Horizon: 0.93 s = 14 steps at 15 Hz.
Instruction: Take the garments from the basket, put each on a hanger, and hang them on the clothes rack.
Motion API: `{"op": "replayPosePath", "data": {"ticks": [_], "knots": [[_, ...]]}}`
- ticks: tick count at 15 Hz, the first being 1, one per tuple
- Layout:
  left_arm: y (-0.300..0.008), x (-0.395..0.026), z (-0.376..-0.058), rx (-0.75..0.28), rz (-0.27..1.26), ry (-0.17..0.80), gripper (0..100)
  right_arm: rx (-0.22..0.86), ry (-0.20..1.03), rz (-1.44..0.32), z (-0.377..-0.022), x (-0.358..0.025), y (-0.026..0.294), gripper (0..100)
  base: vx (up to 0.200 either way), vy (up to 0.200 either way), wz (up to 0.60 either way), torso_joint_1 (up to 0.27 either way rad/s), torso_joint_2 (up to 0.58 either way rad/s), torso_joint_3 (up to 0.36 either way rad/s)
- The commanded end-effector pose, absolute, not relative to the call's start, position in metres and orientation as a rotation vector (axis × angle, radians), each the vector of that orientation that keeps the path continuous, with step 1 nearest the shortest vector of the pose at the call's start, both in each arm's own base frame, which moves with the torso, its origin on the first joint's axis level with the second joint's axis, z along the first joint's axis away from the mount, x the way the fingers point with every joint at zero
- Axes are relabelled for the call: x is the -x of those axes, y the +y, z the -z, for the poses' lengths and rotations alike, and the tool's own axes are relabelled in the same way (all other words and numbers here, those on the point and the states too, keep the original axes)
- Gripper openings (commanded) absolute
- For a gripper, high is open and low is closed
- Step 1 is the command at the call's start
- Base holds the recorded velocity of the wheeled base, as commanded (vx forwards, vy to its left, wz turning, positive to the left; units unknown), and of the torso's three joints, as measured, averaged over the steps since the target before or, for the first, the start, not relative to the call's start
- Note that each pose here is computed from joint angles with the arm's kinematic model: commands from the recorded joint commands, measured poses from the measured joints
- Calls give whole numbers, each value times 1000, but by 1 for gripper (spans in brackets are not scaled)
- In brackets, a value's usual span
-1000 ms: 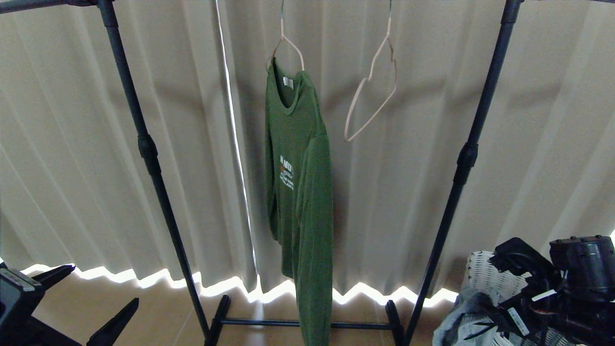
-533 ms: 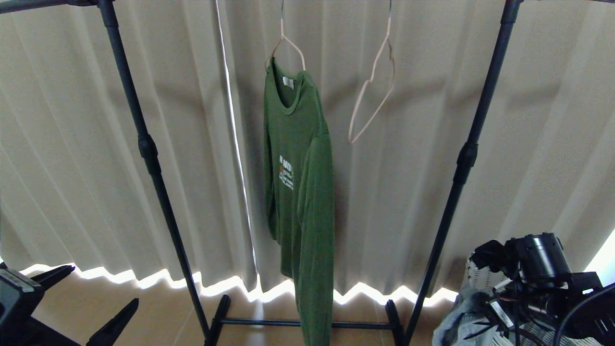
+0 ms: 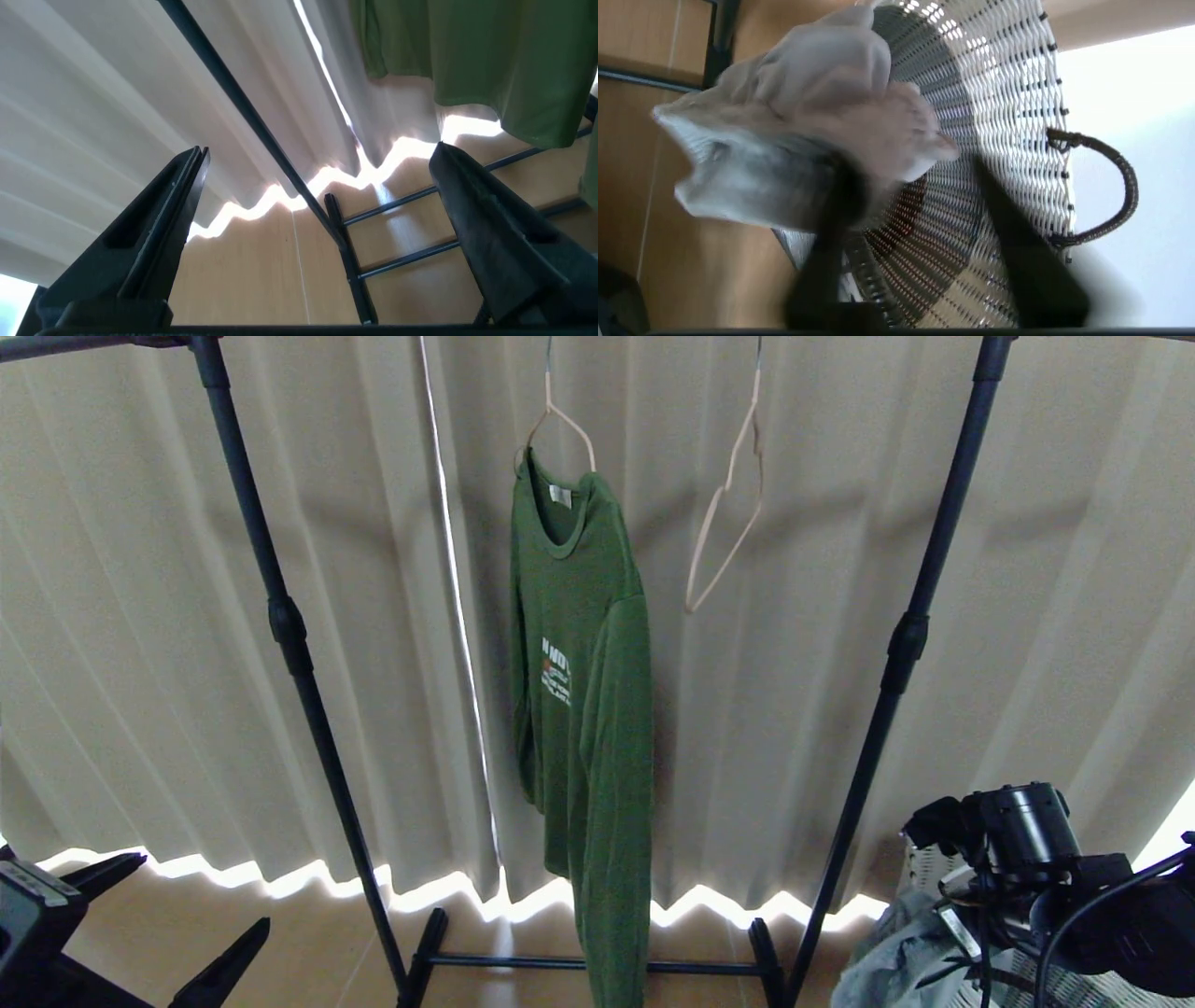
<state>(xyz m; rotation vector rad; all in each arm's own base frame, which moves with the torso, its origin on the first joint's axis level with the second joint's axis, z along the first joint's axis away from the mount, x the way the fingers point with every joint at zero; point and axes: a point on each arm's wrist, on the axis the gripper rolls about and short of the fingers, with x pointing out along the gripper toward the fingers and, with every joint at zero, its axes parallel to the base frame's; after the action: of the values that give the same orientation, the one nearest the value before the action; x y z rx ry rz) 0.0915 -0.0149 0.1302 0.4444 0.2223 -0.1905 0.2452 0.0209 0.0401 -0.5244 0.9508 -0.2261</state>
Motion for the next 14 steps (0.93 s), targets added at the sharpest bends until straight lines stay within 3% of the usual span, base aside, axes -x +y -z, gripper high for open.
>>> {"op": "replayPosePath", "data": {"ticks": [1,5,6,8,12,14], "knots": [[-15,-91,-130,-444,191,224,100,522,942,227,-40,-243,21,0,0,0,0,0,0,0],[-15,-91,-129,-444,188,226,100,497,869,238,-55,-243,20,0,0,0,0,0,0,0],[-15,-91,-129,-446,188,223,100,488,735,181,-83,-239,38,0,0,0,0,0,0,0],[-14,-90,-129,-447,188,221,100,427,596,115,-111,-238,58,0,0,0,0,0,0,0],[-14,-88,-130,-448,186,210,100,337,443,68,-149,-231,65,0,0,0,0,0,0,0],[-14,-89,-129,-447,187,217,100,336,402,66,-159,-225,64,0,-200,0,0,-2,0,5]]}}
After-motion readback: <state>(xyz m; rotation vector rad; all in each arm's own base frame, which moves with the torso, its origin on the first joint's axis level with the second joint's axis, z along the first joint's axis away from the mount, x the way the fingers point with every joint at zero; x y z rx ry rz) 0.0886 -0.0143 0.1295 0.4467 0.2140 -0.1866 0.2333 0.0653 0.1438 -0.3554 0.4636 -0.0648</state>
